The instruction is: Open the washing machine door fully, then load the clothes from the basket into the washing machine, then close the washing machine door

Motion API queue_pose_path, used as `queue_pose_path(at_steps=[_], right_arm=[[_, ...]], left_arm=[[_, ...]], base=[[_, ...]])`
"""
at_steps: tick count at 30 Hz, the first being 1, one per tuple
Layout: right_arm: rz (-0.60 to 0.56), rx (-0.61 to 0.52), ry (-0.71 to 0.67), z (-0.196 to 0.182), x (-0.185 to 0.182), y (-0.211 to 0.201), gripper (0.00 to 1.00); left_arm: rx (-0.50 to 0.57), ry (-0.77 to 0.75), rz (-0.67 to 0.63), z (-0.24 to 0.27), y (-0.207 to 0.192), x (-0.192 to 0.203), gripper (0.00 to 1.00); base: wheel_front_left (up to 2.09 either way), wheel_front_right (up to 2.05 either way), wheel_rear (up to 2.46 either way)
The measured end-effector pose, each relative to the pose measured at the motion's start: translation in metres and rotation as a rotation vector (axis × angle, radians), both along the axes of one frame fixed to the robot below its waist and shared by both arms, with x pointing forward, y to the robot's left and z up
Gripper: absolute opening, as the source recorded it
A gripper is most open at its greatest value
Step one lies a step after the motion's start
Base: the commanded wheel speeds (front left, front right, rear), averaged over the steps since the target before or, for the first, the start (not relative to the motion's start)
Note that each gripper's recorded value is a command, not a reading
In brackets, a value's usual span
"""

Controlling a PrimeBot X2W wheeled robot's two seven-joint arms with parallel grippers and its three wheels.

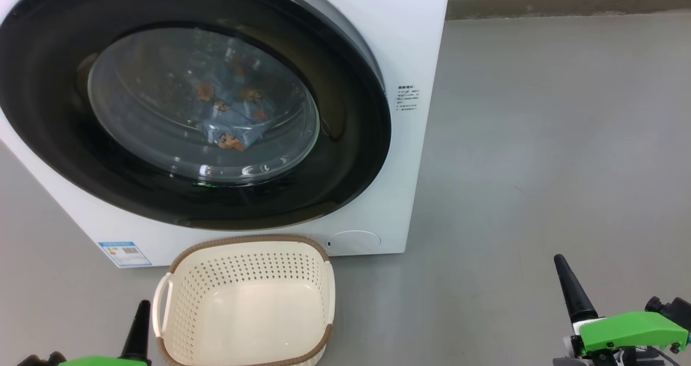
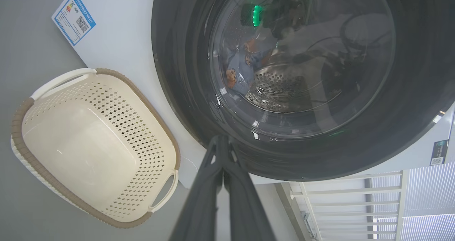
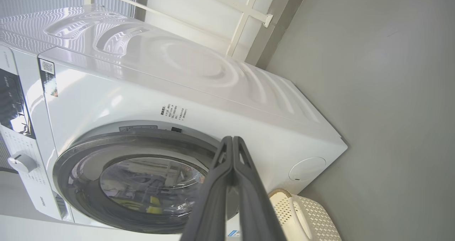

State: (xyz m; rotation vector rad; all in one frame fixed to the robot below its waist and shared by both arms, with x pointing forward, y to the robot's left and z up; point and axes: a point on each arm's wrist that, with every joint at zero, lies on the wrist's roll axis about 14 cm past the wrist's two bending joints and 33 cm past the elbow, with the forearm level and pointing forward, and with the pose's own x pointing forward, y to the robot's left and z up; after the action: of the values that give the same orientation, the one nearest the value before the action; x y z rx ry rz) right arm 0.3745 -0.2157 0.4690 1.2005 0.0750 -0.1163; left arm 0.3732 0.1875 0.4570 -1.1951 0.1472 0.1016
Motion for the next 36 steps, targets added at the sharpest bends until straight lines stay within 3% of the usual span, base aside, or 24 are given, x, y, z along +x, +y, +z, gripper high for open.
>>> queue_pose_path(at_steps=[36], right_arm=[[-0.009,0.366,-0.081,0.022,0.009,0.008,0.00]], left_arm=[[-0.376,-0.090,0.018,0.031,0.000,0.005,0.00]], base=[[0.00,0.00,0.00]])
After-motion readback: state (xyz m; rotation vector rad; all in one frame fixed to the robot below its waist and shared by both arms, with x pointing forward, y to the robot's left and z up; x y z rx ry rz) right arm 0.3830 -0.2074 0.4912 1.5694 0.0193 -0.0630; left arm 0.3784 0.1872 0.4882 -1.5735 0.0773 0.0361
